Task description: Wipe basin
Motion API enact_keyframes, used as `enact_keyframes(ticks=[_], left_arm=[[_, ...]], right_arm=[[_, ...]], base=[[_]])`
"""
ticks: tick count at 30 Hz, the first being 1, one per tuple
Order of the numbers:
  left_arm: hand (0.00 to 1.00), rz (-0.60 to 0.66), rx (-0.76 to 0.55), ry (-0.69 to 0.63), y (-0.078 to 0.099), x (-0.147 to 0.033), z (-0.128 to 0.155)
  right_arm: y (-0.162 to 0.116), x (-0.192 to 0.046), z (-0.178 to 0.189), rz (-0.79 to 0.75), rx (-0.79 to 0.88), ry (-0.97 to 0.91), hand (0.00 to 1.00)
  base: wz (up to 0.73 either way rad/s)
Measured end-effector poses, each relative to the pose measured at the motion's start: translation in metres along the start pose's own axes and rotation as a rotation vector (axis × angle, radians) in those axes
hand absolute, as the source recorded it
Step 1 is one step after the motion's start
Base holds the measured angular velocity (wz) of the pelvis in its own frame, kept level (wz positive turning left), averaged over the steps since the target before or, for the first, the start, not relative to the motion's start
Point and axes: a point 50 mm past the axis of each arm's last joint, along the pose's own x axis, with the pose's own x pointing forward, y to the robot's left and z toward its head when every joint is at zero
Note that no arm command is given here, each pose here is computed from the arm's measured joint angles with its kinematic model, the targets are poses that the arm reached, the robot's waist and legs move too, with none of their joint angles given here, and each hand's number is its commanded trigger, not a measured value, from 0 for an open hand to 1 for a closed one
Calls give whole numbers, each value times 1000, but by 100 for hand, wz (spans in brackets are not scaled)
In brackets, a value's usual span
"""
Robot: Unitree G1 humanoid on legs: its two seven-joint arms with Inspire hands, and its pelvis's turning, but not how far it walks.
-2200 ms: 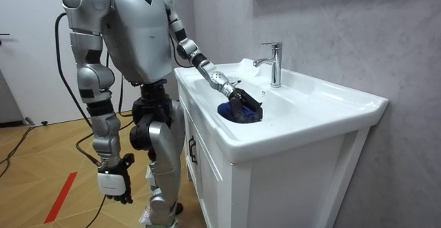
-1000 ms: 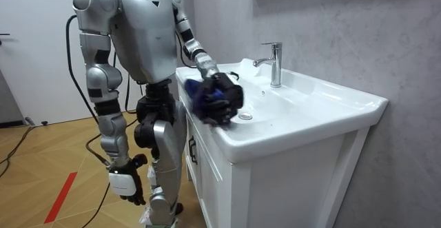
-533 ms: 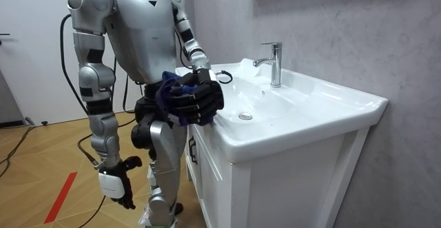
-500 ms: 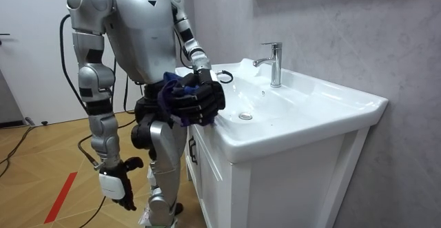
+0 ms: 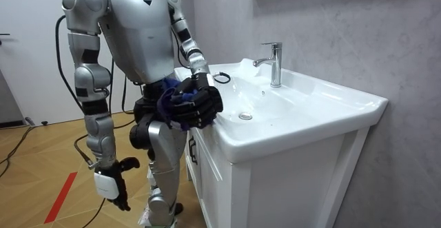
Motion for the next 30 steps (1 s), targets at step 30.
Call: enact_keyframes(ticks=[30], left_arm=[[100, 325, 271, 29, 51, -38, -10]], right_arm=[[8, 1, -9, -32, -7, 17, 0]], base=[[6]])
